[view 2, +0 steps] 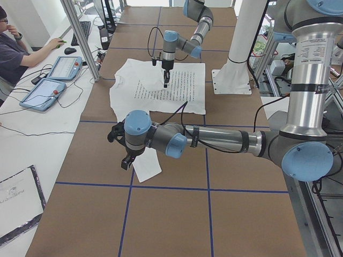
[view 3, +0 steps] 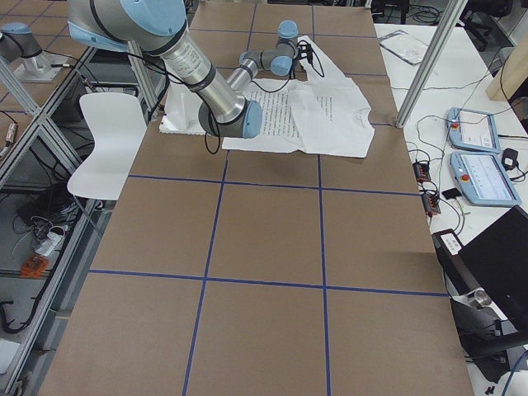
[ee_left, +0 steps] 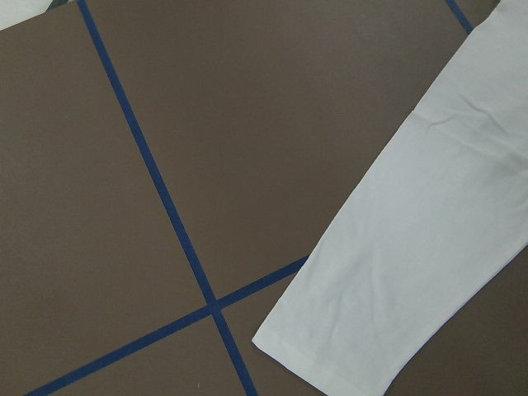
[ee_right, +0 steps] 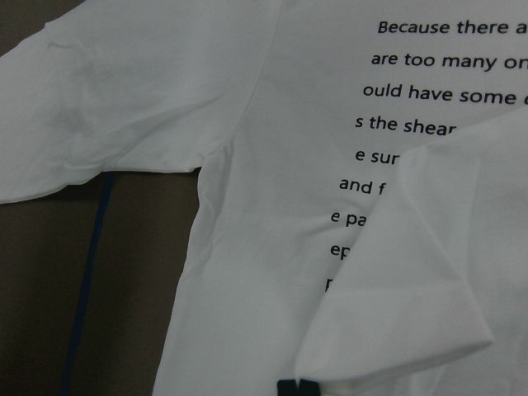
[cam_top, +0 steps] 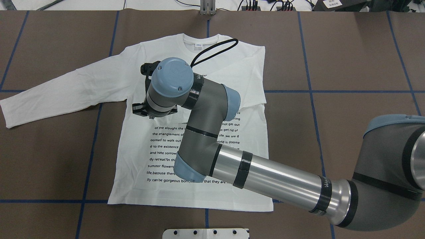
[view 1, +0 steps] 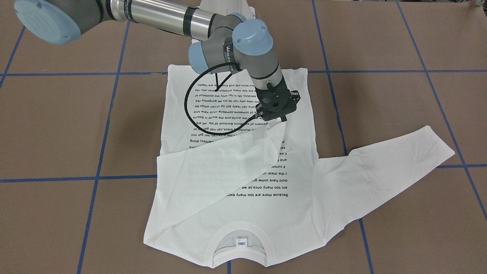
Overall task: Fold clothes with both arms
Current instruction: 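Lay the sleeve cuff down near the collar and release with the right gripper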
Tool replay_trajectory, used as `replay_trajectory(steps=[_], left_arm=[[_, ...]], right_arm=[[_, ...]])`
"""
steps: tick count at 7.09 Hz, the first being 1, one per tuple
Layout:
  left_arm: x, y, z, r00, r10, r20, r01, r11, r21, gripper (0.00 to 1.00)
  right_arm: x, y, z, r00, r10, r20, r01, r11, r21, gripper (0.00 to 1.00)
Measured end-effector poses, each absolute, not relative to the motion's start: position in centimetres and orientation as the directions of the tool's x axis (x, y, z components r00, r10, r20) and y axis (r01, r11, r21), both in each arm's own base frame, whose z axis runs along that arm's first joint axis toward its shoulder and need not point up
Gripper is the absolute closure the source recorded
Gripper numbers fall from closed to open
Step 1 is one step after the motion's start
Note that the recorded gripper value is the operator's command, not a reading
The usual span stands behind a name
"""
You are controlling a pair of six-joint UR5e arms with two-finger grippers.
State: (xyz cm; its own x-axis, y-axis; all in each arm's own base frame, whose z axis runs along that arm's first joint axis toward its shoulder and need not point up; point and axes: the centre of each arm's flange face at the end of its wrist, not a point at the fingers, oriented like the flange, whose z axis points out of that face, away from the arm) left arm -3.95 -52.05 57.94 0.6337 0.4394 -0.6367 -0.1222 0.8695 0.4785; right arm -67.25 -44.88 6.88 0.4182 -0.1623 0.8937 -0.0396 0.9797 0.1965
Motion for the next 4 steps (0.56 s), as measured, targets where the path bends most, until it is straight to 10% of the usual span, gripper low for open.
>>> replay_trajectory(steps=[1, 4], left_arm=[[-3.9, -52.1, 58.0, 0.633, 0.439, -0.637, -0.122, 0.87, 0.478, 0.0], [-3.9, -52.1, 58.3, 0.634, 0.435, -0.64, -0.121, 0.873, 0.473, 0.0]], right_arm=[[-67.5, -44.7, 7.1, 0.421, -0.163, 0.892, -0.035, 0.98, 0.196, 0.03], [-69.5, -42.8, 5.5, 0.444, -0.192, 0.875, -0.106, 0.959, 0.264, 0.0]])
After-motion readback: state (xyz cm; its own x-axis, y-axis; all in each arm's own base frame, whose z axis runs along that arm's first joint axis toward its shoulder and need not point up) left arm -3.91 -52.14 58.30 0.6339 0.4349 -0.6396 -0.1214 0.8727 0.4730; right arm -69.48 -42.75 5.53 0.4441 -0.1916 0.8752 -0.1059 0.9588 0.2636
